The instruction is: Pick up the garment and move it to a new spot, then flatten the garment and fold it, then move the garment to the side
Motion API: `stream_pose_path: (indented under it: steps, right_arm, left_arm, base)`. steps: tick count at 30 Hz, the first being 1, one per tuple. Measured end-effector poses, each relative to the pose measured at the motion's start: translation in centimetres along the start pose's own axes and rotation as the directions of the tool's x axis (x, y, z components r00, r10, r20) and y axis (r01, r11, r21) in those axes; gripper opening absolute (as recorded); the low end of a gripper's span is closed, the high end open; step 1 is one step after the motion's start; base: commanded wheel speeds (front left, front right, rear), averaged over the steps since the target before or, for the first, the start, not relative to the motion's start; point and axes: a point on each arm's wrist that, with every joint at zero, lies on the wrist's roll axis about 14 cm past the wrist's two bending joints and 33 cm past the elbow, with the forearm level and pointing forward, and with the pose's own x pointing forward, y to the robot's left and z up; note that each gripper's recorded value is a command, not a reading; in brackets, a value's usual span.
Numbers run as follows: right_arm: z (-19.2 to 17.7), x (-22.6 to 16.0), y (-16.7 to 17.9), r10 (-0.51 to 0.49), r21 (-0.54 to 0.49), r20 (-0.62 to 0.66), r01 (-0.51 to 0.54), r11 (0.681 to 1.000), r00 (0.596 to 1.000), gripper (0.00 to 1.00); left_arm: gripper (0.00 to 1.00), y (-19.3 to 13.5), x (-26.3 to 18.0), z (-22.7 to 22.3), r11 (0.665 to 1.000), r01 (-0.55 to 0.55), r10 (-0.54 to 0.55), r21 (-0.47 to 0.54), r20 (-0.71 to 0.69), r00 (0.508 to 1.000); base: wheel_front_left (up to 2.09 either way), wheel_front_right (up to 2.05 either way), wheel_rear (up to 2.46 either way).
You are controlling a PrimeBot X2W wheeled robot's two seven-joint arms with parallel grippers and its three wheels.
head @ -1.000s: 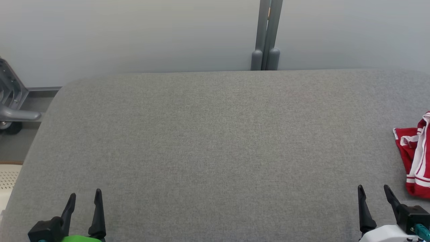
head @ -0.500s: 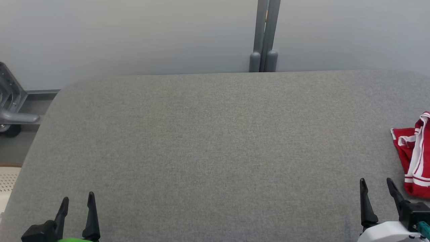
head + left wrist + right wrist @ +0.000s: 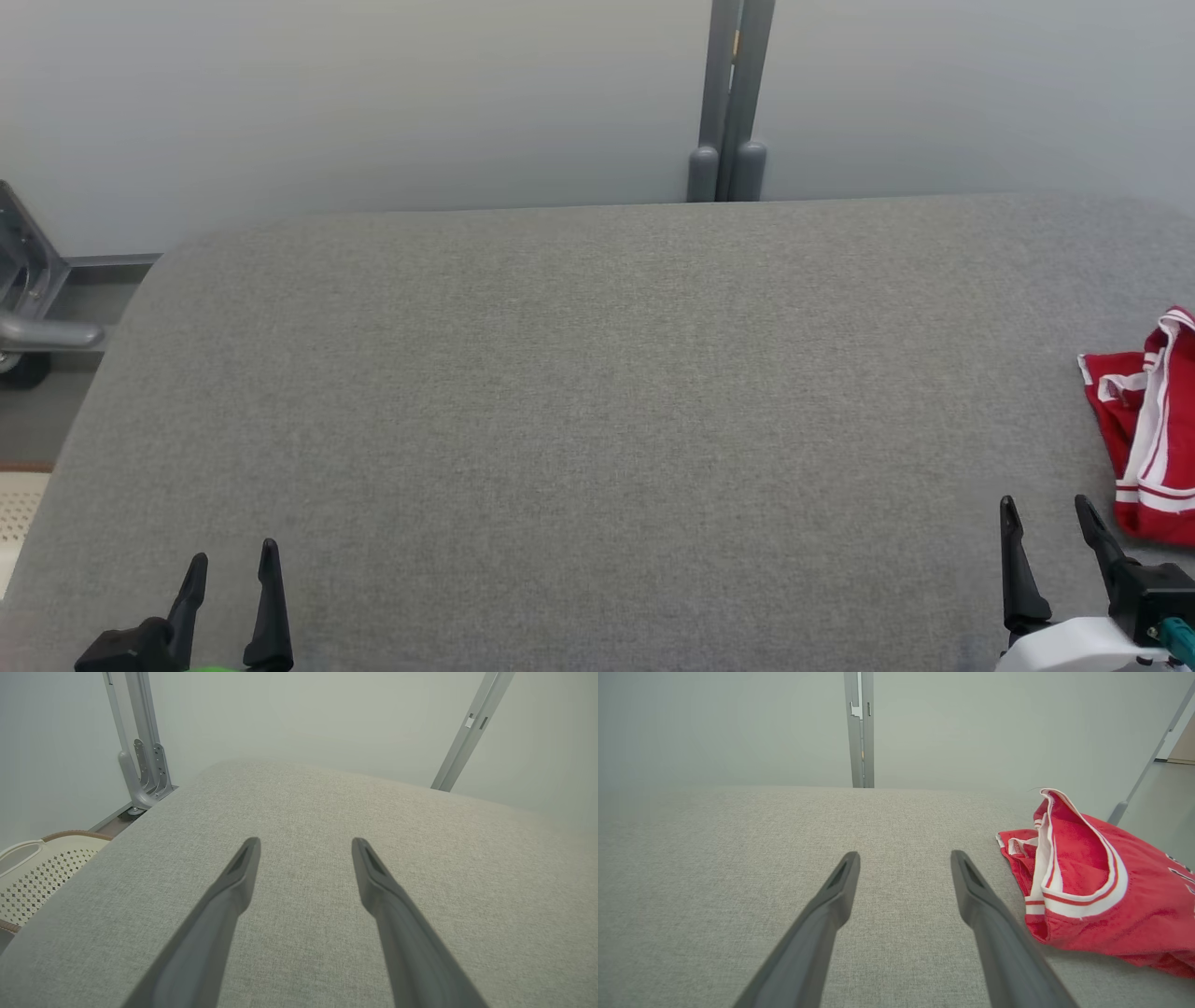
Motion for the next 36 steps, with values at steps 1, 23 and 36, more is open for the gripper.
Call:
stream_pose_path:
  steps: [1, 23, 36]
  right_arm:
    - [0.0, -0.2, -0.4, -0.011, 0.0, 0.0, 0.011, 1.0, 1.0, 1.0]
    - [-1.2, -1.6, -0.5, -0.029, 0.005, -0.038, 0.029, 1.0, 0.999, 0.0]
    - [-1.9, -1.4, -1.1, -0.08, 0.254, -0.086, 0.1, 0.962, 0.993, 0.0]
  left_arm:
    - [1.0, -0.3, 0.2, 0.0, 1.0, 0.01, -0.01, 0.001, -0.002, 1.0]
    - [0.0, -1.7, 0.0, -2.3, 0.999, 0.037, -0.038, -0.016, -0.071, 0.997]
    - [0.0, -1.6, 0.3, -2.5, 0.975, -0.02, -0.002, -0.22, -0.097, 0.995]
  base:
    - [0.0, 0.0, 0.0]
    - [0.0, 0.0, 0.0]
    - [0.0, 0.0, 0.0]
